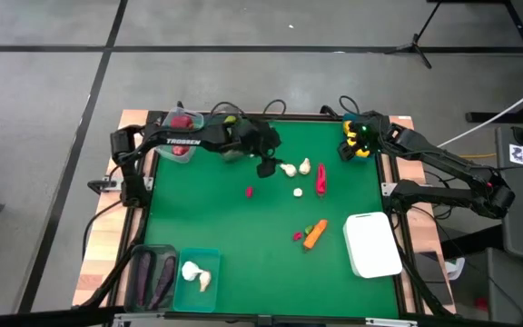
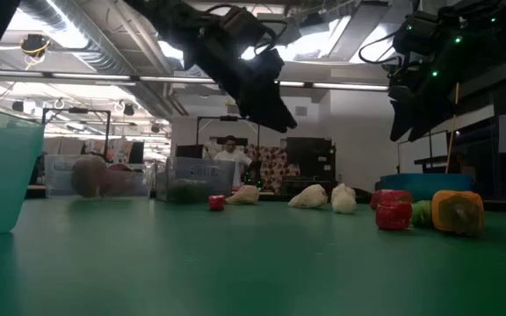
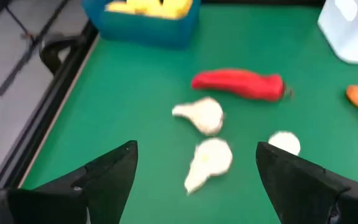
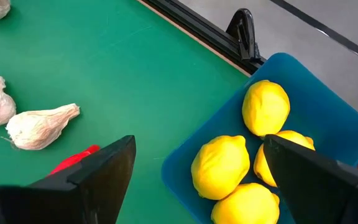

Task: Sort produce into baskets
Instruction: Put the garlic into the green bin

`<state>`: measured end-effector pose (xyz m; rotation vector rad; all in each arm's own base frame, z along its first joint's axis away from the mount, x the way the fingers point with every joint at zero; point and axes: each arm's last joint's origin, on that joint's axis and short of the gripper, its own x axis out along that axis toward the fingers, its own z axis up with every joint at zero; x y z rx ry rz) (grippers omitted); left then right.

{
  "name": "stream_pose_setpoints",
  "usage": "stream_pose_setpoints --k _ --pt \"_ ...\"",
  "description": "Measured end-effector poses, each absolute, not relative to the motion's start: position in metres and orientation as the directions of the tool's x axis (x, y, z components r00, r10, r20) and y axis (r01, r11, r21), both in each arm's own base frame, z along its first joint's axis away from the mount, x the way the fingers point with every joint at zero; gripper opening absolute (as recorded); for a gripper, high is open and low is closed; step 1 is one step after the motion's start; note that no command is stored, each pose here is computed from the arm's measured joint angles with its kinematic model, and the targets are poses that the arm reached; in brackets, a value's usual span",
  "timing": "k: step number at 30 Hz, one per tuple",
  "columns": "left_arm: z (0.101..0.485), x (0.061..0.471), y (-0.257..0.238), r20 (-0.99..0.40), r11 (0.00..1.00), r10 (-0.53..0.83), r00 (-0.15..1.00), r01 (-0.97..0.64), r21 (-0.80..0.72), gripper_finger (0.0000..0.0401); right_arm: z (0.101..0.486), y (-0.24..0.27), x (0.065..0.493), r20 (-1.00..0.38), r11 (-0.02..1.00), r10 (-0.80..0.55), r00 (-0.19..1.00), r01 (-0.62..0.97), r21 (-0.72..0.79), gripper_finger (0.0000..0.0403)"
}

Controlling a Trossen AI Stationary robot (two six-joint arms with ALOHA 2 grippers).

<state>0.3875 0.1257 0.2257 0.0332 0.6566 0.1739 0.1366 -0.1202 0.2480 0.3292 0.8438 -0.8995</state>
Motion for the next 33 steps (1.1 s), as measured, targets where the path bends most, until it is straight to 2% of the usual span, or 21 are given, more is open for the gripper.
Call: stream_pose_setpoints --k 6,10,12,19,22,29,33 --pt "0.215 0.414 0.128 -0.467 0.979 0.184 0.865 -0.206 0.003 0.0322 0.249 -0.120 0.137 -0.757 0.604 -0.557 0.343 0.792 -0.085 0.0351" --pt "0.219 0.434 0.136 -0.466 0.956 0.200 0.862 -0.276 -0.100 0.0322 0.249 -0.121 0.137 -0.755 0.610 -0.557 0.347 0.788 -0.088 0.0351" --pt "0.228 0.443 0.139 -0.485 0.953 0.198 0.852 -0.282 -0.106 0.0322 0.249 -0.121 0.137 -0.756 0.620 -0.555 0.348 0.778 -0.097 0.0351" --pt "0.279 0.454 0.141 -0.521 0.964 0.196 0.831 -0.262 -0.056 0.0321 0.249 -0.121 0.137 -0.756 0.624 -0.552 0.351 0.776 -0.096 0.0351" --pt "0.288 0.448 0.141 -0.602 0.969 0.212 0.769 -0.244 0.030 0.0321 0.249 -0.120 0.138 -0.758 0.628 -0.546 0.357 0.773 -0.089 0.0351" --pt "0.272 0.441 0.150 -0.702 0.976 0.216 0.679 -0.172 0.133 0.0321 0.249 -0.120 0.138 -0.758 0.633 -0.543 0.363 0.770 -0.084 0.0351" --pt "0.250 0.446 0.154 -0.742 0.987 0.158 0.651 -0.102 0.121 0.0321 0.249 -0.121 0.138 -0.754 0.633 -0.545 0.366 0.770 -0.083 0.0351"
